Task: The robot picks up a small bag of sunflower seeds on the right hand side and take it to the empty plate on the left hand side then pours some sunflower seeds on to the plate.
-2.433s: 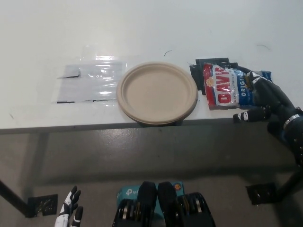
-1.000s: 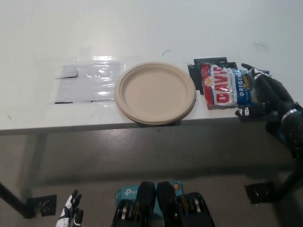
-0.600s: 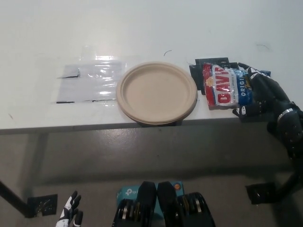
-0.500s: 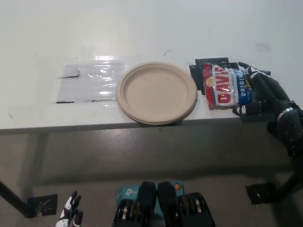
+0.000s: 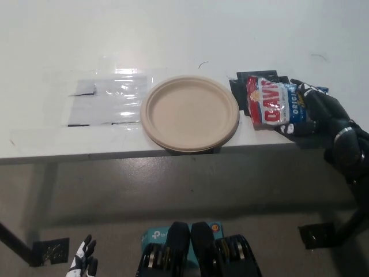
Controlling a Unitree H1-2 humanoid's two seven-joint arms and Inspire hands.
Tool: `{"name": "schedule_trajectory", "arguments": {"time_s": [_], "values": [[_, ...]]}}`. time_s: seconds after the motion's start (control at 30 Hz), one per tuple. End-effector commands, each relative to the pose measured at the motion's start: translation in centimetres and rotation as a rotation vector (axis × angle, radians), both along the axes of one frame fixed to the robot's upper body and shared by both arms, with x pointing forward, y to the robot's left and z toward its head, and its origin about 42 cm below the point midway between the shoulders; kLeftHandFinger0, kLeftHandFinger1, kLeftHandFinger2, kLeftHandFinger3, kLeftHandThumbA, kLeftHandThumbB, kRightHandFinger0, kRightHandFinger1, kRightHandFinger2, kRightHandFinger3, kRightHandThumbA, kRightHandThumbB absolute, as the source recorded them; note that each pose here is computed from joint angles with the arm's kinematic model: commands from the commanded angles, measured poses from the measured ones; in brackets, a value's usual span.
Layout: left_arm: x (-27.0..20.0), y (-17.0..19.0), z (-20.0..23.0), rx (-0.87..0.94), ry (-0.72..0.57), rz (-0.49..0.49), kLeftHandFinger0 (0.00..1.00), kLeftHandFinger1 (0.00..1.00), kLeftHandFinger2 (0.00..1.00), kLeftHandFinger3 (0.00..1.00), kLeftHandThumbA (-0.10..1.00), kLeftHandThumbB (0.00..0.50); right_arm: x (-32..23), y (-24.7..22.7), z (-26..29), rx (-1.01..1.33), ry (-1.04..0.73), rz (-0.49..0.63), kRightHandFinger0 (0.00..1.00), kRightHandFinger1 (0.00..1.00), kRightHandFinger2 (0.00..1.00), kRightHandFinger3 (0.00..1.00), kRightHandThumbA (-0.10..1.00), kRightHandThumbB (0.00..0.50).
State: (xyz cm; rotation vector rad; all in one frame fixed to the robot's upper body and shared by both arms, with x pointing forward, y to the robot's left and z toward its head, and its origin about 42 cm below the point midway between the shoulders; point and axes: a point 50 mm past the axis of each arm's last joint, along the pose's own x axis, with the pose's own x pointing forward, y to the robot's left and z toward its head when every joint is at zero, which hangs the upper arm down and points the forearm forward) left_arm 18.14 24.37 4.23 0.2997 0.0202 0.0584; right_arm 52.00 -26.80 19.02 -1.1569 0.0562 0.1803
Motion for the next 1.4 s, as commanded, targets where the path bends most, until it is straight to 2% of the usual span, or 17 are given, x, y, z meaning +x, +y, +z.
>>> {"name": "schedule_trajectory", "arguments": {"time_s": [0.0,0.07,0.1,0.13,0.17,0.2,0.37,0.43,0.53,0.57,0.63,0.67,0.73,0.83,0.9,1.03,1.37], "values": [[-0.3,0.2,0.5,-0.022,-0.040,-0.012,1.00,1.00,1.00,1.00,1.00,0.114,3.3,-1.6,2.5,-0.333,-0.018,-0.061,1.00,1.00,1.00,1.00,0.80,0.499],[-0.5,0.2,0.4,-0.024,-0.040,-0.010,1.00,1.00,1.00,1.00,1.00,0.121,3.7,-2.2,2.7,-0.431,-0.037,-0.092,1.00,1.00,1.00,1.00,0.57,0.500],[-0.5,0.2,0.5,-0.028,-0.041,-0.009,1.00,1.00,1.00,1.00,1.00,0.133,3.9,-2.6,3.1,-0.494,-0.097,-0.105,1.00,1.00,1.00,1.00,0.22,0.440],[-0.5,0.2,0.5,-0.033,-0.043,-0.005,1.00,1.00,1.00,1.00,1.00,0.124,4.0,-2.9,3.7,-0.541,-0.193,-0.099,0.42,0.53,0.69,0.80,-0.05,0.223],[-0.4,0.3,0.6,-0.033,-0.049,-0.004,1.00,1.00,1.00,1.00,1.00,0.129,4.1,-3.1,4.4,-0.594,-0.274,-0.081,0.09,0.24,0.44,0.58,-0.10,0.244],[-0.1,0.3,0.7,-0.038,-0.056,0.001,1.00,1.00,1.00,1.00,1.00,0.129,4.3,-3.1,5.2,-0.611,-0.306,-0.062,0.00,0.04,0.25,0.38,-0.10,0.223],[0.5,1.0,1.1,-0.041,-0.065,0.009,1.00,1.00,1.00,1.00,1.00,0.130,4.8,-1.6,5.8,-0.488,-0.316,-0.042,0.00,0.00,0.06,0.19,-0.10,0.303],[0.5,1.1,1.2,-0.039,-0.073,0.003,1.00,1.00,1.00,1.00,1.00,0.132,4.5,-0.9,5.3,-0.430,-0.368,-0.009,0.00,0.00,0.04,0.19,-0.10,0.230],[0.3,1.1,1.0,-0.045,-0.072,0.002,1.00,1.00,1.00,1.00,1.00,0.125,4.2,0.4,4.5,-0.366,-0.399,0.024,0.00,0.05,0.42,0.27,-0.10,0.205],[0.3,1.1,1.0,-0.045,-0.074,0.002,1.00,1.00,1.00,1.00,1.00,0.123,4.1,0.8,4.5,-0.347,-0.414,0.036,0.00,0.10,0.58,0.43,-0.10,0.207],[0.4,1.1,1.2,-0.047,-0.073,0.007,1.00,1.00,1.00,1.00,1.00,0.121,4.0,1.6,4.4,-0.299,-0.461,0.054,0.00,0.12,0.56,0.56,-0.10,0.207],[0.4,1.1,1.2,-0.047,-0.071,0.010,1.00,1.00,1.00,1.00,1.00,0.113,3.9,2.0,4.3,-0.274,-0.468,0.055,0.16,0.23,0.57,0.62,-0.10,0.177],[0.5,1.2,1.3,-0.041,-0.078,0.010,1.00,1.00,1.00,1.00,1.00,0.113,3.8,2.6,4.2,-0.222,-0.493,0.053,0.31,0.18,0.35,0.42,-0.10,0.175],[0.8,1.4,1.3,-0.025,-0.086,0.007,1.00,1.00,1.00,1.00,1.00,0.111,3.6,3.2,3.8,-0.166,-0.509,0.030,0.00,0.00,0.11,0.24,-0.10,0.148],[0.8,1.4,1.3,-0.027,-0.086,0.008,1.00,1.00,1.00,1.00,1.00,0.116,3.5,3.4,3.5,-0.141,-0.511,0.030,0.00,0.00,0.16,0.24,-0.10,0.130],[1.1,1.3,1.4,-0.041,-0.086,0.004,1.00,1.00,1.00,1.00,1.00,0.126,2.8,4.1,2.5,-0.025,-0.534,0.037,0.00,0.23,0.75,0.58,-0.10,0.112],[0.1,0.7,0.8,-0.023,-0.058,-0.024,1.00,1.00,1.00,1.00,1.00,0.105,1.6,6.7,0.5,0.015,-0.547,0.126,0.00,0.27,0.77,0.65,-0.10,0.100]]}}
